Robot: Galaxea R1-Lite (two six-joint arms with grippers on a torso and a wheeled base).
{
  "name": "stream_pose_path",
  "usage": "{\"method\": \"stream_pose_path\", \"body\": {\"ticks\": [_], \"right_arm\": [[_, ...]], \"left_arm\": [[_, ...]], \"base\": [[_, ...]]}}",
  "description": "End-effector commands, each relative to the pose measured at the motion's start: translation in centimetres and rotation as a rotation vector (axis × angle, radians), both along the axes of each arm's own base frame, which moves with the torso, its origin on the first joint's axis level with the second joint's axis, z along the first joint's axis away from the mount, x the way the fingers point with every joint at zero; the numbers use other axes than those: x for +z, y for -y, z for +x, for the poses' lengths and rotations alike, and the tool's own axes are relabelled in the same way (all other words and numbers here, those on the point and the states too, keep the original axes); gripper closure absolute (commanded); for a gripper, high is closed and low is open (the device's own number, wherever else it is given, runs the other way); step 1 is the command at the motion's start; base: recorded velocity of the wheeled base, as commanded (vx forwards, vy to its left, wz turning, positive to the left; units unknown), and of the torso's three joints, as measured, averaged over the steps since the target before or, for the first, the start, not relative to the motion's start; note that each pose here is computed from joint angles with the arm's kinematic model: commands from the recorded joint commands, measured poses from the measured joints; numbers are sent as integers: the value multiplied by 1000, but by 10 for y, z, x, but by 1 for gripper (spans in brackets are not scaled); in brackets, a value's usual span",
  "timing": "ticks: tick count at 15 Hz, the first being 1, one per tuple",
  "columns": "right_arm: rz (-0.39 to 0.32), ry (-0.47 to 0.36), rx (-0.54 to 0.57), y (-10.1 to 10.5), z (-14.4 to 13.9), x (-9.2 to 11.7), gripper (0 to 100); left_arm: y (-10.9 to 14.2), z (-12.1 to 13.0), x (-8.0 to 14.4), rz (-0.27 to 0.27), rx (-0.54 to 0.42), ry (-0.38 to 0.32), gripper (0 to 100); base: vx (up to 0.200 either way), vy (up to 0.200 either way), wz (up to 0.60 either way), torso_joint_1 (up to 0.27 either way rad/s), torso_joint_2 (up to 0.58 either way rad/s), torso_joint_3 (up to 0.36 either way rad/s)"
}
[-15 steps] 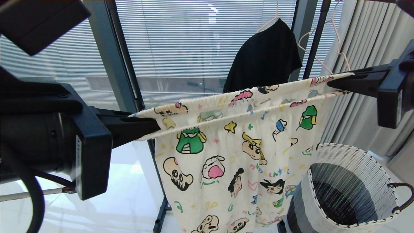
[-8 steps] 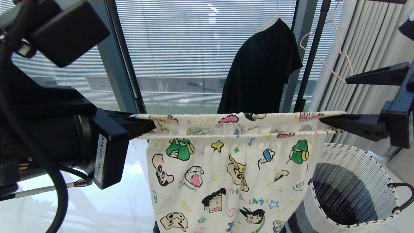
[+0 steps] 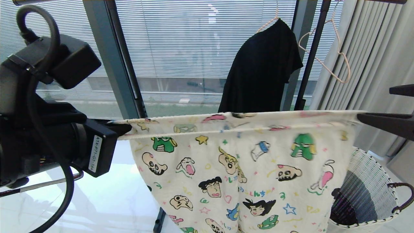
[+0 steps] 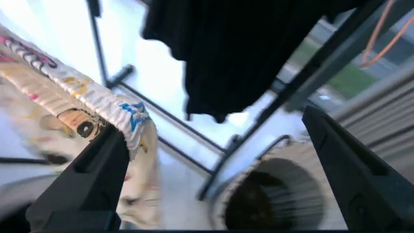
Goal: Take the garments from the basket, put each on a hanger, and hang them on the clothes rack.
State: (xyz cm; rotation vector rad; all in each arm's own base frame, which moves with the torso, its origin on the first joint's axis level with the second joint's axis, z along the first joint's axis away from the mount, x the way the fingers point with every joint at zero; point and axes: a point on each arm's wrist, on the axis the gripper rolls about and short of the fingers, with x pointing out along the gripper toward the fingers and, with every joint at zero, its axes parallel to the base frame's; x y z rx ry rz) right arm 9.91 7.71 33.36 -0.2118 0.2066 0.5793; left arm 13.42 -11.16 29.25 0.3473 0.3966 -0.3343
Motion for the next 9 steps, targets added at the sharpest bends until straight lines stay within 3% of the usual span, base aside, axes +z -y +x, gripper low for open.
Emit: {"method": "stream_pose_path", "body": {"ticks": [1, 4, 6, 8, 9], "right_arm": [[44, 15, 43, 10, -13, 2, 0], [26, 8, 110, 7, -12, -1, 0], [11, -10, 97, 5, -9, -6, 0], [-16, -24, -13, 12, -3, -12, 0], [-49, -29, -131, 18, 3, -17, 0]], "left_arm": [[-5, -2, 0, -6, 10, 5, 100], [1, 3, 4, -42, 4, 49, 100], [1, 4, 5, -46, 7, 54, 100], [-1, 4, 5, -43, 20, 56, 100], [-6, 7, 4, -23, 58, 60, 100]], "base": [[0, 0, 0, 0, 0, 0], [0, 0, 0, 0, 0, 0], [0, 0, 0, 0, 0, 0], [0, 0, 0, 0, 0, 0], [0, 0, 0, 0, 0, 0]]}}
